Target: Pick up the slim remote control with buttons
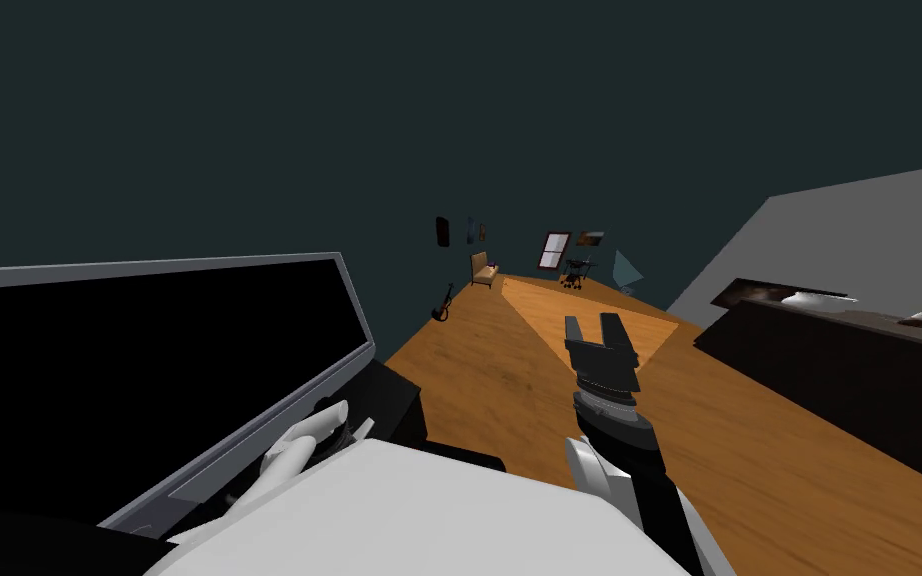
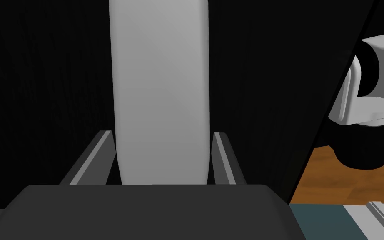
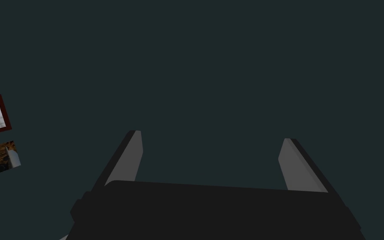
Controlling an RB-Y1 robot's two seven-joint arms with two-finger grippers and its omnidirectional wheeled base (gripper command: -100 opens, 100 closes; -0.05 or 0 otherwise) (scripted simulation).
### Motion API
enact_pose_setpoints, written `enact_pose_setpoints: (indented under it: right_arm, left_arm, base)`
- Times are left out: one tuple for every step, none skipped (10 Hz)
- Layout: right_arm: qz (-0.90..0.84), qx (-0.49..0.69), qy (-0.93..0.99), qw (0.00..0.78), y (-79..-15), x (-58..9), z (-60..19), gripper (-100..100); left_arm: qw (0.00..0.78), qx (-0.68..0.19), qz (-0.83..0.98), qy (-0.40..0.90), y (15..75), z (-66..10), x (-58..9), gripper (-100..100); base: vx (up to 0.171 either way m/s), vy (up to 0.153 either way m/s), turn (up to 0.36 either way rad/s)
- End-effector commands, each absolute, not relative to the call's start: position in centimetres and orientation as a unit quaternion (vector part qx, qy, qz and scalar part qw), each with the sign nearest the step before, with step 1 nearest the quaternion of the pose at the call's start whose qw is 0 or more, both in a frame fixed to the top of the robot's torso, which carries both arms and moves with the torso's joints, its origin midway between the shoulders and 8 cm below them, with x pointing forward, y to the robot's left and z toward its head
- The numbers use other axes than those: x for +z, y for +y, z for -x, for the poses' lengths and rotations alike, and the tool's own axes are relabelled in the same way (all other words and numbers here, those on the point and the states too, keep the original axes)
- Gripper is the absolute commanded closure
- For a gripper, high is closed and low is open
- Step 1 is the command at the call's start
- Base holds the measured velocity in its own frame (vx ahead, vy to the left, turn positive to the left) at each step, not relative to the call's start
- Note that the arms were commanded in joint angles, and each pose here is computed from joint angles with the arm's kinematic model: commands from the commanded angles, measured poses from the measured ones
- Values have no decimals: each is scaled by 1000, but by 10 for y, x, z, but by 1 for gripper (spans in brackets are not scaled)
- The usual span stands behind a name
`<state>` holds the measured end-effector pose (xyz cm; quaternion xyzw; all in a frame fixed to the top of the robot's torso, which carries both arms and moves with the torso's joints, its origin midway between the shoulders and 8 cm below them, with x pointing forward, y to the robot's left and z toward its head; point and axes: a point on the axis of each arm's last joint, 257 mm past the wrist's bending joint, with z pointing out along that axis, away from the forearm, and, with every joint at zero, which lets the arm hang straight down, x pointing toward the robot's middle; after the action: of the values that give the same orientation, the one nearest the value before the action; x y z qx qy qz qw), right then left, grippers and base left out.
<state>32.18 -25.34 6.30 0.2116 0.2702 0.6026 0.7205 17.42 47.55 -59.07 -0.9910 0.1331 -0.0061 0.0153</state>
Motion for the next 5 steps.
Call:
enact_pose_setpoints:
  right_arm:
    - [-212, 603, 270, 721, -253, 63, -322, 0]
    - [-212, 603, 270, 720, -253, 63, -322, 0]
    - [-212, 603, 270, 720, -253, 63, -322, 0]
    - [-212, 603, 270, 720, -253, 63, -322, 0]
    - [-212, 603, 270, 720, -253, 63, -322, 0]
  left_arm:
    - [15, -5, 990, 143, 478, -169, -591, 100]
    - [15, -5, 988, 154, 483, -163, -588, 100]
    - [15, -6, 986, 163, 487, -157, -586, 100]
    - [15, -6, 985, 172, 492, -151, -583, 100]
    - [15, -6, 984, 176, 492, -151, -583, 100]
  base:
    - [98, -63, 81]
    - [92, -63, 97]
    - [123, -80, 203]
    - [153, -106, 211]
    - [112, -71, 108]
